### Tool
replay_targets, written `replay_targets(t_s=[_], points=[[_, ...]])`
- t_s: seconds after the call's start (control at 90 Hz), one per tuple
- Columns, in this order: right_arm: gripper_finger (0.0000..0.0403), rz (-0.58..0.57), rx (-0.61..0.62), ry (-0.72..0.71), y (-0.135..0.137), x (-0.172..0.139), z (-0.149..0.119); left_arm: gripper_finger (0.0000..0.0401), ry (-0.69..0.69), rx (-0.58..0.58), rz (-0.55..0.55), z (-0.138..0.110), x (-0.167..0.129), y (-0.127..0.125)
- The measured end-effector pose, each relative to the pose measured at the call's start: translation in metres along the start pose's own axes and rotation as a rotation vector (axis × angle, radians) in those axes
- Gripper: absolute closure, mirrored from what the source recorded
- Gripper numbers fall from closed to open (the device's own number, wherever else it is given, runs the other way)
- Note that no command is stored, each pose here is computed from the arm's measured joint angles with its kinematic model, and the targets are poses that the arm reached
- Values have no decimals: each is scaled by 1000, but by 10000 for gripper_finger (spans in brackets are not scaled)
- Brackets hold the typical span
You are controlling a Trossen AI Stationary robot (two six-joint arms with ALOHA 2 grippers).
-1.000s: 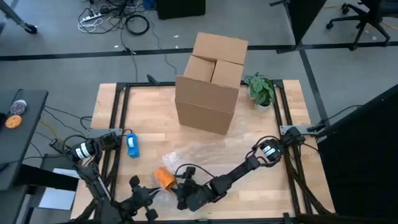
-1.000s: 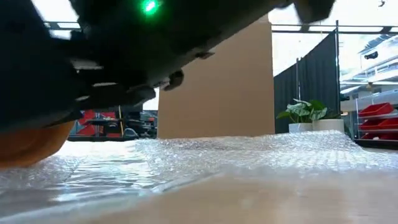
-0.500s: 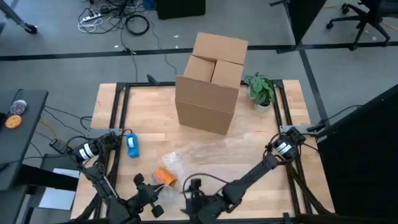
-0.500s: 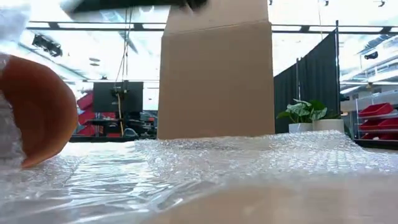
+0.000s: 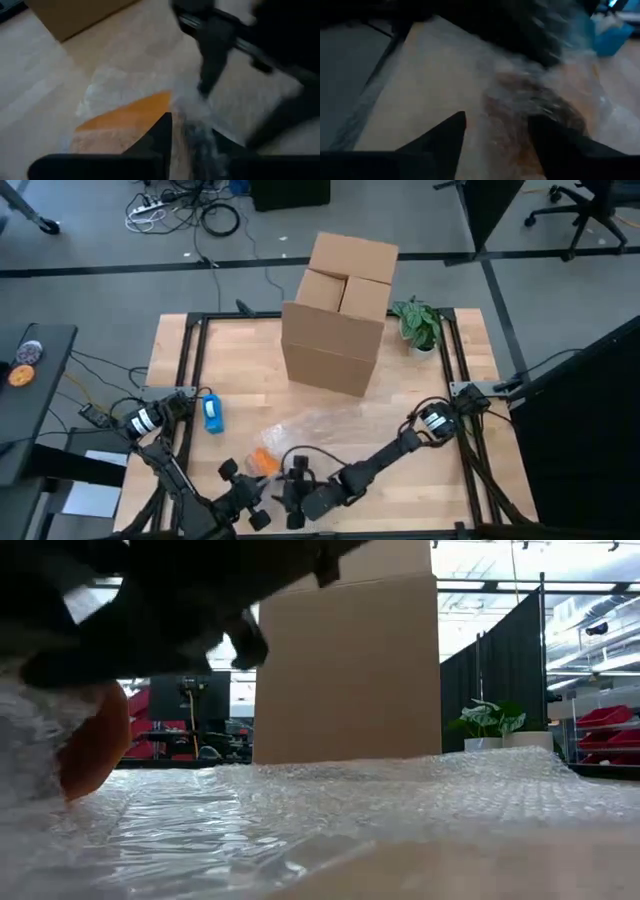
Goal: Wrap mug
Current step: Wrap the orange mug using the transparent bubble wrap
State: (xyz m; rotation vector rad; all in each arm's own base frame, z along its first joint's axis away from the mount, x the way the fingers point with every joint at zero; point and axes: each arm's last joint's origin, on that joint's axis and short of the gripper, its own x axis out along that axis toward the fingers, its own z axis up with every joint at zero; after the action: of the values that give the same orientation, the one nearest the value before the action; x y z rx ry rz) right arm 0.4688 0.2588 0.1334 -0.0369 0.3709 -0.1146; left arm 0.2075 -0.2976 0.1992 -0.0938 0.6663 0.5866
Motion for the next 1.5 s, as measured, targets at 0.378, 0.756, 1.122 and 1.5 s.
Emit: replay_targets(t_s=[0.378, 0.756, 1.122, 1.5], points=[[393, -17, 2, 9, -6, 4, 0, 230, 48, 260, -83, 64, -69, -2], [401, -86, 15, 17, -3, 8, -16, 264, -16, 115, 128, 8, -31, 58], [403, -93, 72, -18, -23, 28, -18, 309, -22, 58, 127, -40, 45, 73], [403, -118, 64, -56, -55, 47, -7, 330, 10, 135, 130, -22, 38, 62]])
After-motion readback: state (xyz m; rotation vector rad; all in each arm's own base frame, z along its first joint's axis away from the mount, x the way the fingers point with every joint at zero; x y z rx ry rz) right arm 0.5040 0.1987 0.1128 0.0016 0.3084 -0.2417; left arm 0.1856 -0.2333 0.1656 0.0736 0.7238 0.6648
